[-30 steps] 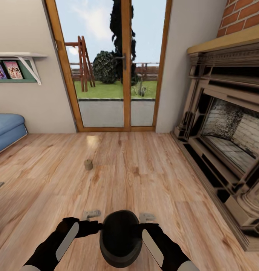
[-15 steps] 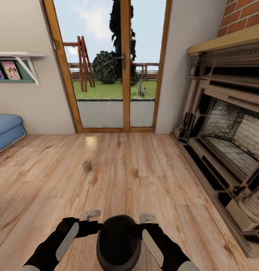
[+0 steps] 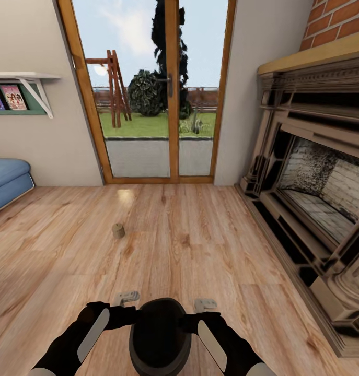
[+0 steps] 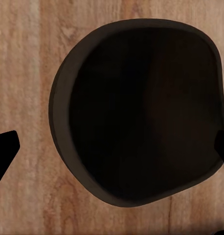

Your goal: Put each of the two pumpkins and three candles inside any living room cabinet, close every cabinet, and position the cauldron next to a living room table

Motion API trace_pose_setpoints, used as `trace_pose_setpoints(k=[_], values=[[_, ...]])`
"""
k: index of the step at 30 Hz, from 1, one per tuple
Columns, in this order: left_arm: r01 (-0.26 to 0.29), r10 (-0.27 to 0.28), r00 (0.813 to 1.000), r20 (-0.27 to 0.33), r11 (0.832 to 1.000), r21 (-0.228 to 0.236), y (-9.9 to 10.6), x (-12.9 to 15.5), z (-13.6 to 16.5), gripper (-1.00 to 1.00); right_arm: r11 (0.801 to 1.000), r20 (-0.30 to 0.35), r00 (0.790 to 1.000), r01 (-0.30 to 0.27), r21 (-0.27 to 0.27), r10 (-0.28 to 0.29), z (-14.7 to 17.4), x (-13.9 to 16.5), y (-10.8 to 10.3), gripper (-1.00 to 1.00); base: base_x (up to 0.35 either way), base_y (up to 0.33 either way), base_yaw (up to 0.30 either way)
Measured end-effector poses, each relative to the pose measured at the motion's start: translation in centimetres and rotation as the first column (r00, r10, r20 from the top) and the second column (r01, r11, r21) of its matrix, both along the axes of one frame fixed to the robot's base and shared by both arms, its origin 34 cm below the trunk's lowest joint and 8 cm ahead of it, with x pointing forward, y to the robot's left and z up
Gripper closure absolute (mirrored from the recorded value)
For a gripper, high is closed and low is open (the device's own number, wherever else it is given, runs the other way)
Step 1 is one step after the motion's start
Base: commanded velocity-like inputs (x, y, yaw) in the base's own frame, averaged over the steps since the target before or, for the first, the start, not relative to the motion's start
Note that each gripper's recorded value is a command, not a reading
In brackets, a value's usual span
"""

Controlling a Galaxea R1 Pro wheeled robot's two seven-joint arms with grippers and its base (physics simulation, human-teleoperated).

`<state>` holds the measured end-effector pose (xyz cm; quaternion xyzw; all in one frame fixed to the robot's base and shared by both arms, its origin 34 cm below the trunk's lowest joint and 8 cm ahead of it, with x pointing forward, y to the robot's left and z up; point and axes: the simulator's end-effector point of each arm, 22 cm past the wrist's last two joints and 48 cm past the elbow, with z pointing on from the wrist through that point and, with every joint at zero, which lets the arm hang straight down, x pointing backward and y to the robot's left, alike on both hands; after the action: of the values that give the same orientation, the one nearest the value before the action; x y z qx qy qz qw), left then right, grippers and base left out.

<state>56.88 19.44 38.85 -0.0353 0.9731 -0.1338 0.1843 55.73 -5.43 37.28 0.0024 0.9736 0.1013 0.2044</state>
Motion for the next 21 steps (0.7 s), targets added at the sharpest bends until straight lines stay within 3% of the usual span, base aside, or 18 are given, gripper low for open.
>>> trace_pose_setpoints(k=[12, 21], values=[[-0.002, 0.002, 1.0, 0.004, 1.0, 0.017, 0.3, 0.1, 0.0, -1.0, 1.0, 0.0, 1.0, 0.002, 0.0, -0.002, 0.0, 0.0, -0.1, -1.0, 0.012, 0.0, 0.0], [-0.003, 0.002, 1.0, 0.005, 1.0, 0.014, 0.2, -0.3, -2.0, -1.0, 1.0, 0.005, 1.0, 0.006, 0.0, -0.006, -2.0, -0.3, -0.2, -1.0, 0.0, 0.0, 0.0]])
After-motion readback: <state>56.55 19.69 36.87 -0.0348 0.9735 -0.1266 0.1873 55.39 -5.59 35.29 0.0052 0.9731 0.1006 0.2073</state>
